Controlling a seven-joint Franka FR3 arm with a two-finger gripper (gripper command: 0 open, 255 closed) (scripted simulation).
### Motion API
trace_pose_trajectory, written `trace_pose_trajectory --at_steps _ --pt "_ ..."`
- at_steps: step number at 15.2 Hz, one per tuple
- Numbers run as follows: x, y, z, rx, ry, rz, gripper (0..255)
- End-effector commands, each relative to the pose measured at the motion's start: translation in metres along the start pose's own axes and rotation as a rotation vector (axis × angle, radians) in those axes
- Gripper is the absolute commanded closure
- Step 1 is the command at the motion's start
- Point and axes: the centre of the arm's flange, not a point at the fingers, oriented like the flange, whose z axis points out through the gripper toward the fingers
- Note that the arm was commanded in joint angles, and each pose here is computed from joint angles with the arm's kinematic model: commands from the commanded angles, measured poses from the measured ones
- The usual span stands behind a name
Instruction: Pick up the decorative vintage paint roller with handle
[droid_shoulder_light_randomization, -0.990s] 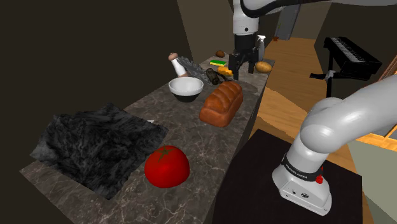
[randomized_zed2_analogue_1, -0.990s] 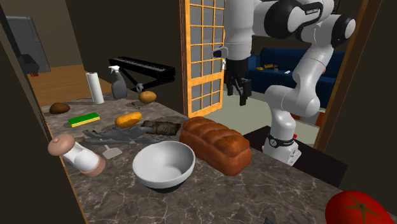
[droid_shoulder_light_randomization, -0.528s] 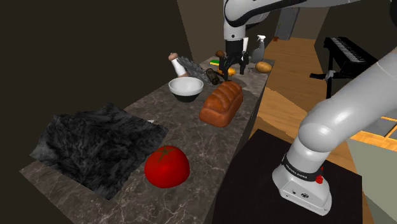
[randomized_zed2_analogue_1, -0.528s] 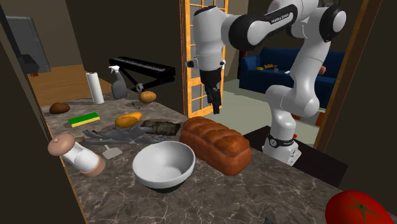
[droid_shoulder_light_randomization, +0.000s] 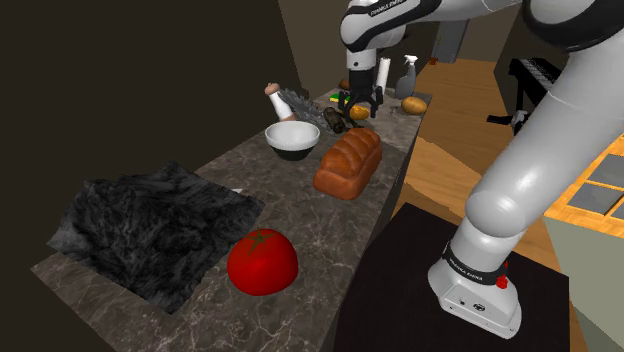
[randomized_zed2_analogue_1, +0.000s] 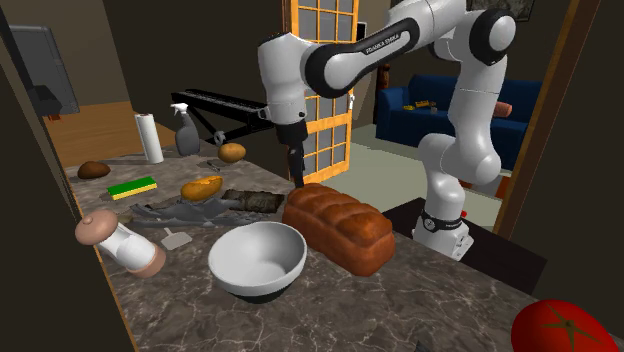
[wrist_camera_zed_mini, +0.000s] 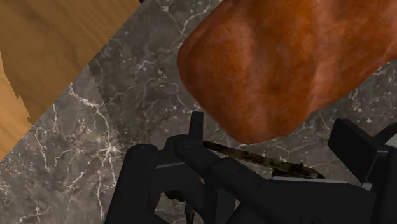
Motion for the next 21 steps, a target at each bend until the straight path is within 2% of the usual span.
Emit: trace_pose_trajectory --at_steps 1,8,16,18,19,21 --pt "0.028 0.011 0.007 0.007 -0.005 0.046 0" --pt "0.111 0.053 0.035 0.034 -0.026 0.203 0" --pt "0.119 0.052 0.075 0.035 -0.027 0.208 0" --pt "0.119 0.052 0.075 0.035 -0.027 0.208 0" --pt "0.119 0.052 0.076 0.035 -0.027 0.208 255" --pt "0.113 0.052 0.076 0.034 -0.027 0.208 255"
